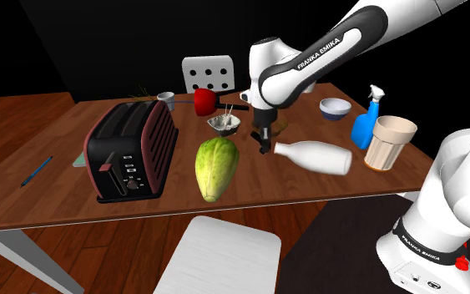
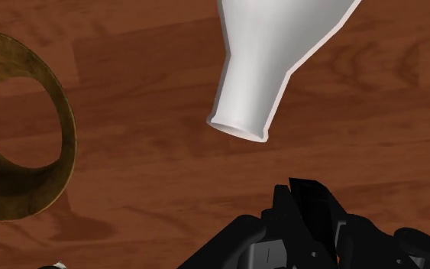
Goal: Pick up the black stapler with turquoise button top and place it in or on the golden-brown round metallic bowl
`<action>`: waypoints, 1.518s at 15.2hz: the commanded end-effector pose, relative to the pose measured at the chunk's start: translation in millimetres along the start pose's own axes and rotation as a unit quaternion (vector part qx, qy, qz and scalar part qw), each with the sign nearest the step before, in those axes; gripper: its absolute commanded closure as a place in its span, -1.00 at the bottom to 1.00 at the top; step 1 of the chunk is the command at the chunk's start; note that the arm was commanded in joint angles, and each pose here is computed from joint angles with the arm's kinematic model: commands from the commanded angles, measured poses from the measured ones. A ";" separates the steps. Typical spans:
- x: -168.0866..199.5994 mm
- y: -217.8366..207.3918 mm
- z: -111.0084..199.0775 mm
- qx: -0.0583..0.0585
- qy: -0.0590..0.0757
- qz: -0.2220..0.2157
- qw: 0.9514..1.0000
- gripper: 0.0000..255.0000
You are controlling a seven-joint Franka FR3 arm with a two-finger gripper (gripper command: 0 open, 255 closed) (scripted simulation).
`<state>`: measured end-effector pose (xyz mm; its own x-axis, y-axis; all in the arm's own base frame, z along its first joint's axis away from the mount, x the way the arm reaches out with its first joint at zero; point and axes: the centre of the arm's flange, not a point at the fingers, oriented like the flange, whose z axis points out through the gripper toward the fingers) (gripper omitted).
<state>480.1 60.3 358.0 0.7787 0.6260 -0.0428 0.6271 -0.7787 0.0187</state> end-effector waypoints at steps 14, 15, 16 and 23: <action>-10.2 79.3 -46.7 0.000 0.000 0.000 1.000 1.00; -11.3 92.4 -46.6 0.000 0.000 0.000 1.000 1.00; -12.4 105.6 -46.5 0.000 0.000 0.000 1.000 1.00; -20.1 197.7 -46.0 0.000 0.000 0.000 1.000 1.00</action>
<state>578.3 -92.5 408.2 0.7797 0.6247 -0.0427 0.6258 -0.7798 0.0182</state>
